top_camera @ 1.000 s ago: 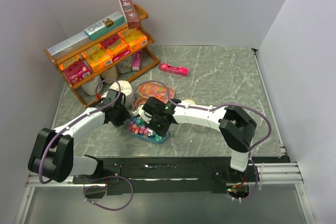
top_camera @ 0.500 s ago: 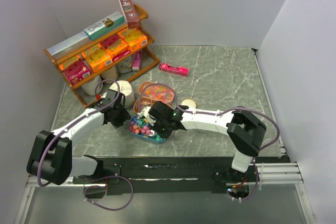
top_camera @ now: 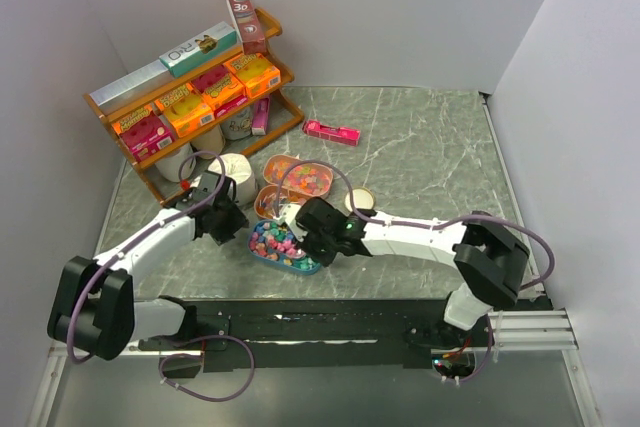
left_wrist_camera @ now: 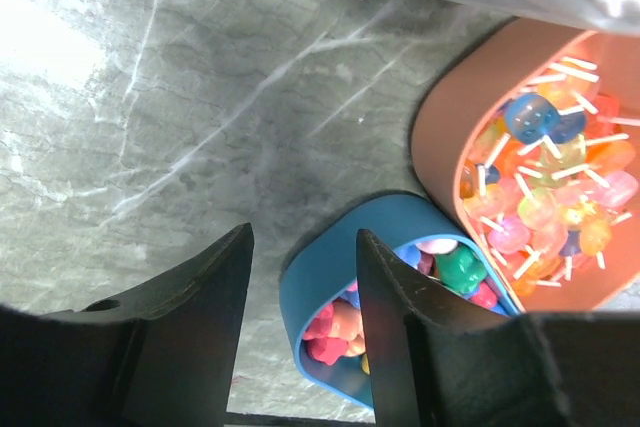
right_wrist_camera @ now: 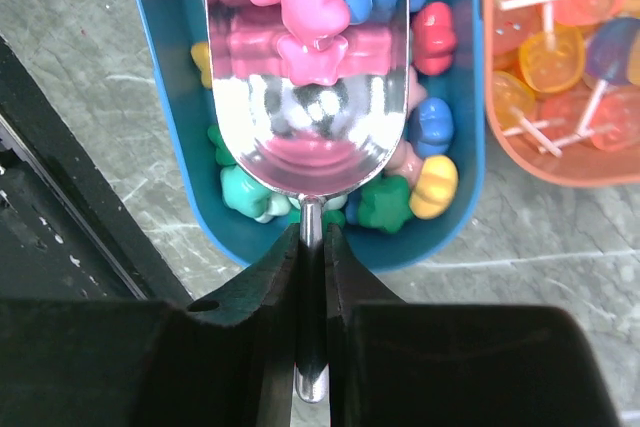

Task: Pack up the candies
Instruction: Scoop the fake candies from the storage box.

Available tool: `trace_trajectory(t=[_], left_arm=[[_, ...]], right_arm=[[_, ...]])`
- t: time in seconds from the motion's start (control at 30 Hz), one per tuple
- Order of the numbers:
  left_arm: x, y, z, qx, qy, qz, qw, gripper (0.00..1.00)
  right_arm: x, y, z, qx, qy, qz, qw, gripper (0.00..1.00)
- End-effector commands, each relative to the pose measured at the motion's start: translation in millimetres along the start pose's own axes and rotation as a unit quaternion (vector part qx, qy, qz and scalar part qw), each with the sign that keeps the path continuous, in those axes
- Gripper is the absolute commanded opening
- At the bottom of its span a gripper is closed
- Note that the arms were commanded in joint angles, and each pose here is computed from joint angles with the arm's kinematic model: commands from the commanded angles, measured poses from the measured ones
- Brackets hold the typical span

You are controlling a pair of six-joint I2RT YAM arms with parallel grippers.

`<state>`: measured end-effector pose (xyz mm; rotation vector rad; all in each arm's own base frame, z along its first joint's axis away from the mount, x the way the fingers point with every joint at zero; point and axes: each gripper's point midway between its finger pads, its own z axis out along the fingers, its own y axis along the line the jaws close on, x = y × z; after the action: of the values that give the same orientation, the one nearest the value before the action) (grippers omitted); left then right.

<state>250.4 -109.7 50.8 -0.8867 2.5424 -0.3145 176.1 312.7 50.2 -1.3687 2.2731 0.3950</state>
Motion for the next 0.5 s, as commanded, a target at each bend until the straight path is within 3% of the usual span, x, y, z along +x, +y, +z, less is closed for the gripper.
trace_trajectory(t=[0.0, 0.47], left_arm=[[-7, -13, -11, 0.027, -0.01, -0.014, 0.999, 0.52], [-8, -18, -13, 0.041, -0.011, -0.014, 0.999, 0.57]], right_arm=[[-18, -9, -18, 0.023, -0.054, -0.001, 0.998, 0.0], [-16, -9, -50, 0.031, -0.112, 0.007, 0.993, 0.0]])
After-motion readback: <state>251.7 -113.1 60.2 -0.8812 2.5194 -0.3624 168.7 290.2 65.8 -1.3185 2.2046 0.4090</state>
